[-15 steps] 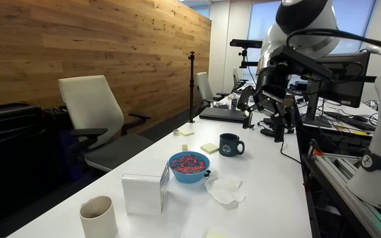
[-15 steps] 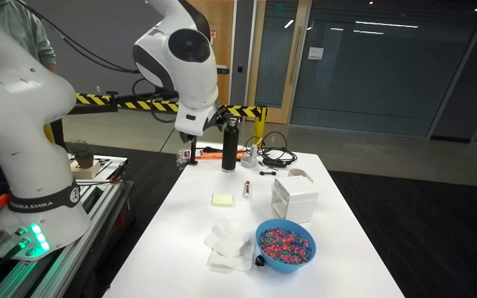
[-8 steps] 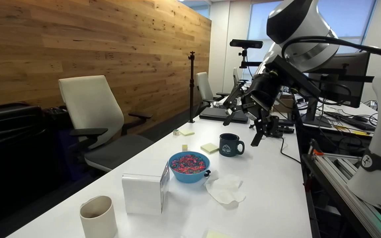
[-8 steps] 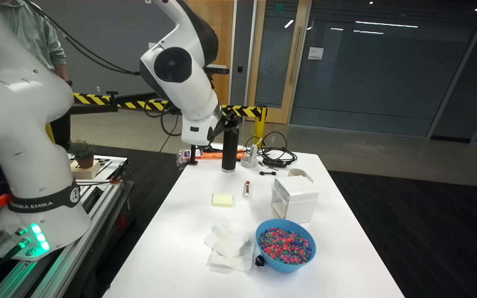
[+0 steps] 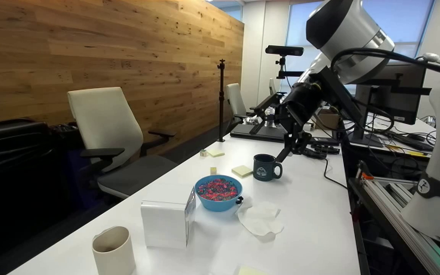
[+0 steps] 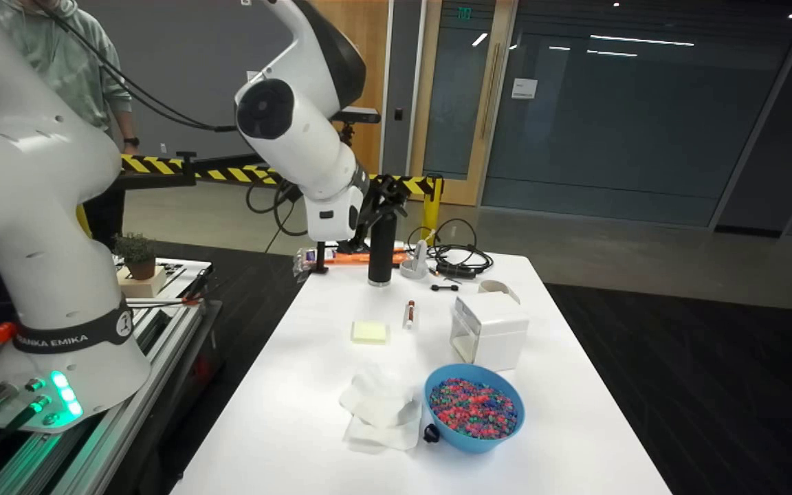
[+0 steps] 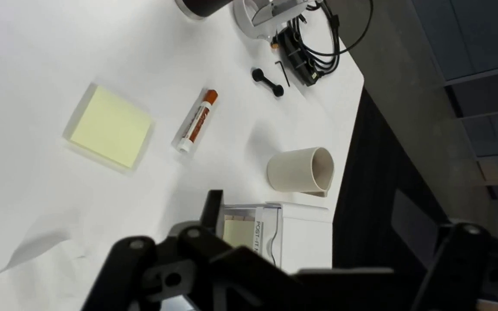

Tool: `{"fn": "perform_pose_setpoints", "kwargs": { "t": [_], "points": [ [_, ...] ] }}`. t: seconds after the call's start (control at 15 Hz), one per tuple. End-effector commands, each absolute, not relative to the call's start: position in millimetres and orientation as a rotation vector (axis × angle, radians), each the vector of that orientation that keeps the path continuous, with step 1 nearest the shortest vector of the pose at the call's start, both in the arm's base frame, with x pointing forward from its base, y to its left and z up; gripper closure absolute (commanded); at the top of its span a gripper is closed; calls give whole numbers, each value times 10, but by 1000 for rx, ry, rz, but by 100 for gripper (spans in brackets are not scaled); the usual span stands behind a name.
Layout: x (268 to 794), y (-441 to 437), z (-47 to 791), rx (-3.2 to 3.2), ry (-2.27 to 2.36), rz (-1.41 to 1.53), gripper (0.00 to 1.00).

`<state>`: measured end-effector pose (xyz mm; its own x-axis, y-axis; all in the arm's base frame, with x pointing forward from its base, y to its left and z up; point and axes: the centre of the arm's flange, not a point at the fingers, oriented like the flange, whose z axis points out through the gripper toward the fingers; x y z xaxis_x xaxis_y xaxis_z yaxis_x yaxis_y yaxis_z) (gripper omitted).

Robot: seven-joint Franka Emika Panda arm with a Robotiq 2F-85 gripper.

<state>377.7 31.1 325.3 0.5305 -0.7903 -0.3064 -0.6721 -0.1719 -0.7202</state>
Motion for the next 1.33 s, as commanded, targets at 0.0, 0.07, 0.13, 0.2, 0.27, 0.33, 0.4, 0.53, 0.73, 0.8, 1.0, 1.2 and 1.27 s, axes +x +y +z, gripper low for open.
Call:
{"fn": "perform_pose_setpoints", "kwargs": {
  "t": [0.0, 0.07, 0.13, 0.2, 0.27, 0.33, 0.4, 0.53, 0.73, 0.8, 1.0, 1.2, 1.27],
  "points": [
    [3761, 305, 3232, -1876, 1172, -320, 0],
    [3753, 293, 3238, -1892, 1184, -320, 0],
    [3737, 285, 3237, -1902, 1206, -295, 0],
    [3721, 283, 3234, -1921, 1228, -248, 0],
    [3723, 289, 3216, -1921, 1228, -280, 0],
    [3725, 285, 3201, -1943, 1225, -320, 0],
    [3719, 272, 3195, -1971, 1248, -330, 0],
    [3726, 251, 3187, -2005, 1253, -384, 0],
    [3709, 218, 3193, -2054, 1293, -447, 0],
    [3677, 210, 3191, -2077, 1306, -454, 0],
    [3478, 313, 3135, -2167, 1431, -429, 0],
    [3306, 620, 2875, -2243, 1476, -340, 0],
    [3247, 744, 2779, -2261, 1479, -293, 0]
  ]
}}
